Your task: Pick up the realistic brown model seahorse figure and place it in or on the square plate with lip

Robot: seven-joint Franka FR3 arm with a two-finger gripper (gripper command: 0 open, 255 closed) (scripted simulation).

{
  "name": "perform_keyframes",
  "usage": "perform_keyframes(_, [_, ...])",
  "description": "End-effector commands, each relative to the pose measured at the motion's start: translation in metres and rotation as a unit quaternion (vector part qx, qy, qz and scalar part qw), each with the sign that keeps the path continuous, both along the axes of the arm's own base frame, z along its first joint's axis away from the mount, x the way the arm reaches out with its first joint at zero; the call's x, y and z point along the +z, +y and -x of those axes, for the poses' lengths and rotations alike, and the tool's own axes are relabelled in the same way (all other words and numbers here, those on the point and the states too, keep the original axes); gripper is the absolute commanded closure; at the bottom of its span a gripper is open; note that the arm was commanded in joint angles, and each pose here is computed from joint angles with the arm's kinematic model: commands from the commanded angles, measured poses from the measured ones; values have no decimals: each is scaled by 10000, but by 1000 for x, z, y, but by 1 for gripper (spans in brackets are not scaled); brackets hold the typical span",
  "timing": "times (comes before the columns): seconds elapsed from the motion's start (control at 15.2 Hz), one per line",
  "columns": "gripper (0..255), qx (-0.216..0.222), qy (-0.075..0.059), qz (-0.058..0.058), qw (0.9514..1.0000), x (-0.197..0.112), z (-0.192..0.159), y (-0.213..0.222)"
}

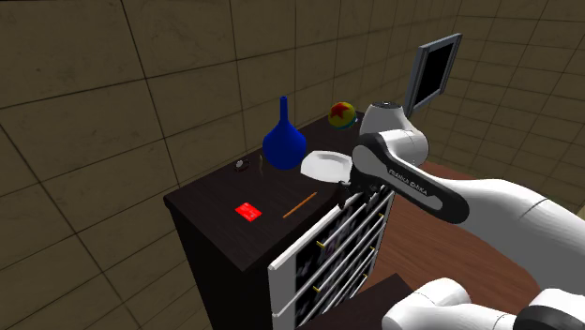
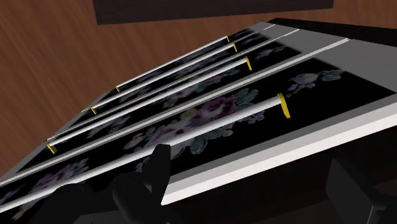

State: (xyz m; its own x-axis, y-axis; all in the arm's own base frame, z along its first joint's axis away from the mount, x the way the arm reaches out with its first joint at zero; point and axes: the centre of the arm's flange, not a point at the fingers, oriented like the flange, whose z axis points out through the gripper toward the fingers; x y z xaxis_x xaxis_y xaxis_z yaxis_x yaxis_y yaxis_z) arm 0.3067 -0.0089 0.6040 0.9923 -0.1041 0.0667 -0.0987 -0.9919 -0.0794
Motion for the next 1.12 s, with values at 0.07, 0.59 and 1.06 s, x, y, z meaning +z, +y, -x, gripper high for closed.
perform_keyframes(0.07, [0, -25, -50, 14, 10000, -1, -9, 8])
perform_keyframes(0.59, [0, -222, -451, 129, 9987, -3, -86, 69])
perform_keyframes(1.06, [0, -394, -801, 230, 9957, 0, -155, 119])
